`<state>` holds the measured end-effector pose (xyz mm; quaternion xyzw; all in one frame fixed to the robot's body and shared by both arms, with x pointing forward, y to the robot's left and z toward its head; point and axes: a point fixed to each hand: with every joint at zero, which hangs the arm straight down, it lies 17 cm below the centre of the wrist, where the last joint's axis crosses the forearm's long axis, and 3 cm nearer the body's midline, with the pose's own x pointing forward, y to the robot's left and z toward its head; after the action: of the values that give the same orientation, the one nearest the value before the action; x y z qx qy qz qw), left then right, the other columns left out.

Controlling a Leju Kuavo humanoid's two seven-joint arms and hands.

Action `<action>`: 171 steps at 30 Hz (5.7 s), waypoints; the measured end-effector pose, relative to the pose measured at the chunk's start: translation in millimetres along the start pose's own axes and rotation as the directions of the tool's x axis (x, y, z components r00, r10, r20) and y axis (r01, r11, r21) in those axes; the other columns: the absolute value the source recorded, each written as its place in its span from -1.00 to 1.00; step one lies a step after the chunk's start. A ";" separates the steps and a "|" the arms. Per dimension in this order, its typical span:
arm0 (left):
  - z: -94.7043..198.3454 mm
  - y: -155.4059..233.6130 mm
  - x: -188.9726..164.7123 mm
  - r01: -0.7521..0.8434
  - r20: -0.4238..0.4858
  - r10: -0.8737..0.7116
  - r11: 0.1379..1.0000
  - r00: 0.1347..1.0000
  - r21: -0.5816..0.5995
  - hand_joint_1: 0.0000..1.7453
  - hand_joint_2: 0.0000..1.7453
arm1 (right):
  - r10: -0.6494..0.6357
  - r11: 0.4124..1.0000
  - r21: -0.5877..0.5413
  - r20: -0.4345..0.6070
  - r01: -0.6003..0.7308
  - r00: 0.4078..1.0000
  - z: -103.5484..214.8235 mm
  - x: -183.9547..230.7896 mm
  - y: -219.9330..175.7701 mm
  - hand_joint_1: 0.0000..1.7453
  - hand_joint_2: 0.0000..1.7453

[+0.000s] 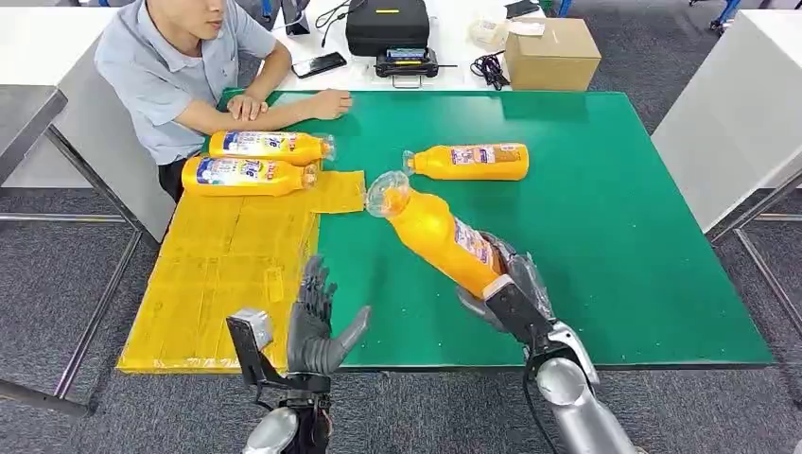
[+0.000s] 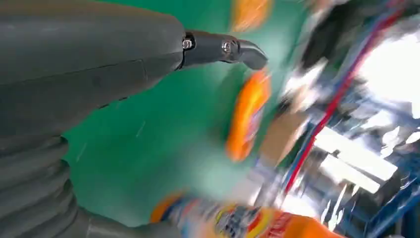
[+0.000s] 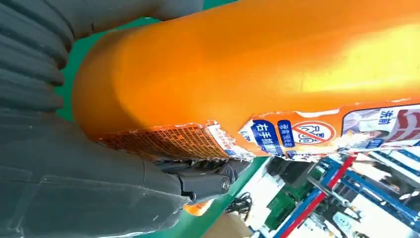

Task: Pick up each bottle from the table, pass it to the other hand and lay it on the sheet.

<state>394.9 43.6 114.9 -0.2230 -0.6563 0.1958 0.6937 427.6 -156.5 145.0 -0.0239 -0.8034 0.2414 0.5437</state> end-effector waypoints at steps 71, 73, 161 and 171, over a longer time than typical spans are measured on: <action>-11.5 -58.7 70.1 0.095 0.291 -0.038 0.978 0.956 -0.185 1.00 1.00 | -0.103 0.896 0.417 -0.139 0.153 0.985 19.6 -32.2 132.2 -1.00 1.00; -11.4 -54.8 75.7 0.174 0.345 -0.117 0.975 0.931 -0.138 1.00 1.00 | -0.086 0.904 0.405 -0.142 0.137 0.986 20.7 -36.6 130.3 -1.00 1.00; -119.7 99.2 1.2 0.817 0.148 -0.805 -0.574 -0.575 0.053 -1.00 1.00 | 0.065 0.971 0.240 -0.252 -0.003 0.965 53.5 -112.7 91.8 -1.00 1.00; -90.0 49.5 13.5 0.812 0.219 -0.783 -0.543 -0.582 0.215 -1.00 1.00 | 0.067 0.977 0.211 -0.262 -0.011 0.963 64.0 -114.8 86.4 -1.00 1.00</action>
<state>486.6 87.2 94.5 0.4694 -0.6060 -0.5181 0.3795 398.4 -137.9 -8.4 -0.0155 -0.6925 0.3292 0.6418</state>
